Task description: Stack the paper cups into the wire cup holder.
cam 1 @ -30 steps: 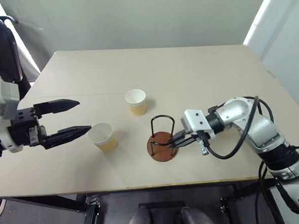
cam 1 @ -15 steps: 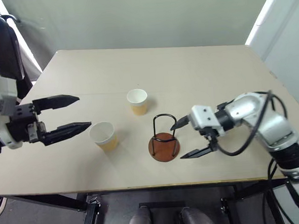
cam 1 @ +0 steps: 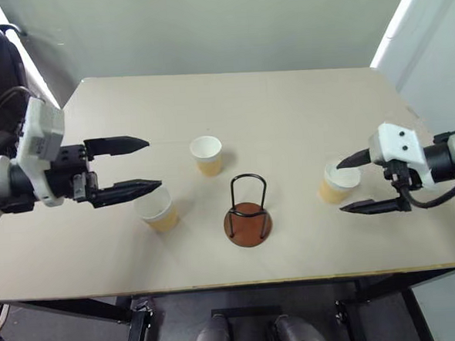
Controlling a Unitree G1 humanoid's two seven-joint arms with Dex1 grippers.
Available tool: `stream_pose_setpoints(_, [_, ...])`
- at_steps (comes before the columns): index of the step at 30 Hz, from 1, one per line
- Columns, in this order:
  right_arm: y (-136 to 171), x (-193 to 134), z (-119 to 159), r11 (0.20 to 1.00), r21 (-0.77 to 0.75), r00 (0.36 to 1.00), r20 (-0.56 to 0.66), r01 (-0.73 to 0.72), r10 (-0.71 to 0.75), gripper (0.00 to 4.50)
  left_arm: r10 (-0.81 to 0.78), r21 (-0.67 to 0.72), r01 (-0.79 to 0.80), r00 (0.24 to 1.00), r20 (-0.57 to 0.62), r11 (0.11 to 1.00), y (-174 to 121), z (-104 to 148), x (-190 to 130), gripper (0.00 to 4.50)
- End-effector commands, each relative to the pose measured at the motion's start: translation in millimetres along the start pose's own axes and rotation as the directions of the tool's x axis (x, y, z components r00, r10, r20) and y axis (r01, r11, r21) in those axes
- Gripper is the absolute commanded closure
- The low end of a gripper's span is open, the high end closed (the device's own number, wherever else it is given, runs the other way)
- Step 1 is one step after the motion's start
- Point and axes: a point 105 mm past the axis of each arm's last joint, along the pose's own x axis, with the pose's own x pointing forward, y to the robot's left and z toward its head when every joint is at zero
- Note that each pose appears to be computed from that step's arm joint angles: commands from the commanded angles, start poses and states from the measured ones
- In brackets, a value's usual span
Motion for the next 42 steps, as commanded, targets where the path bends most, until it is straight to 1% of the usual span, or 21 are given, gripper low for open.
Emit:
stream_pose_setpoints(1, [-13.6, -1.9, -12.4, 0.994, -0.029, 0.992, -0.069, 0.101, -0.103, 0.02, -0.002, 0.054, 0.001, 1.000, 0.017, 0.999, 2.1, 8.9, -2.1, 0.00])
stream_pose_setpoints(5, [-21.5, 9.6, -23.9, 0.991, -0.012, 0.987, -0.083, 0.136, -0.136, 0.02, -0.001, 0.056, 0.000, 1.000, 0.019, 0.998, 0.6, 8.4, -1.5, 0.00])
stream_pose_setpoints(10, [-20.4, 21.9, -39.6, 0.994, -0.002, 0.987, -0.122, 0.107, -0.106, 0.02, 0.027, 0.057, -0.027, 1.000, 0.010, 0.998, 0.4, 8.2, -6.9, 0.00])
stream_pose_setpoints(16, [-26.2, 30.5, -57.3, 0.995, -0.004, 0.979, -0.177, 0.104, -0.103, 0.02, 0.043, 0.054, -0.043, 0.999, 0.003, 0.998, -2.2, 7.1, -9.9, 0.00])
stream_pose_setpoints(19, [-28.3, 32.1, -62.2, 0.994, -0.009, 0.976, -0.191, 0.105, -0.105, 0.63, 0.055, 0.054, -0.054, 0.999, -0.001, 0.997, -2.8, 7.2, -12.6, 0.00])
stream_pose_setpoints(24, [-30.1, 31.4, -57.3, 0.995, -0.027, 0.980, -0.173, 0.097, -0.100, 2.48, 0.062, 0.054, -0.061, 0.998, -0.003, 0.997, -3.8, 7.3, -14.6, 0.00])
stream_pose_setpoints(25, [-30.7, 30.7, -55.1, 0.995, -0.032, 0.981, -0.166, 0.097, -0.101, 2.79, 0.064, 0.054, -0.063, 0.998, -0.003, 0.997, -3.7, 7.2, -14.9, 0.00])
stream_pose_setpoints(27, [-31.2, 29.5, -51.4, 0.995, -0.040, 0.983, -0.153, 0.095, -0.100, 3.63, 0.067, 0.054, -0.066, 0.998, -0.004, 0.996, -3.5, 7.0, -15.1, 0.00])
stream_pose_setpoints(29, [-31.3, 28.4, -50.6, 0.995, -0.045, 0.984, -0.151, 0.093, -0.098, 4.37, 0.067, 0.053, -0.067, 0.998, -0.002, 0.996, -3.8, 7.0, -14.9, 0.00])
stream_pose_setpoints(30, [-31.2, 27.8, -51.0, 0.995, -0.047, 0.983, -0.153, 0.092, -0.098, 4.44, 0.068, 0.053, -0.068, 0.998, -0.002, 0.996, -4.0, 7.0, -14.7, 0.00])
stream_pose_setpoints(33, [-30.7, 25.9, -50.4, 0.995, -0.053, 0.983, -0.153, 0.090, -0.097, 4.44, 0.070, 0.052, -0.070, 0.998, -0.001, 0.996, -4.5, 6.9, -14.2, 0.00])
stream_pose_setpoints(34, [-30.1, 24.0, -45.3, 0.995, -0.060, 0.986, -0.136, 0.084, -0.091, 4.44, 0.071, 0.052, -0.070, 0.998, -0.001, 0.996, -4.6, 7.0, -14.3, 0.00])
stream_pose_setpoints(36, [-29.2, 17.8, -24.0, 0.995, -0.077, 0.996, -0.055, 0.064, -0.069, 4.44, 0.072, 0.052, -0.072, 0.997, -0.001, 0.996, -4.4, 7.0, -14.4, 0.00])
stream_pose_setpoints(38, [-26.5, 6.1, 15.8, 0.993, -0.114, 0.995, 0.097, 0.034, -0.023, 4.44, 0.074, 0.052, -0.074, 0.997, -0.003, 0.996, -3.8, 7.0, -14.5, 0.00])
stream_pose_setpoints(39, [-24.9, 1.2, 31.2, 0.991, -0.129, 0.988, 0.156, 0.024, -0.004, 4.44, 0.075, 0.052, -0.075, 0.997, -0.003, 0.996, -3.5, 6.9, -14.5, 0.00])
stream_pose_setpoints(42, [-21.8, -13.8, 88.3, 0.975, -0.218, 0.936, 0.350, 0.034, 0.046, 4.44, 0.075, 0.051, -0.075, 0.997, -0.003, 0.996, -2.4, 6.4, -14.2, 0.00])
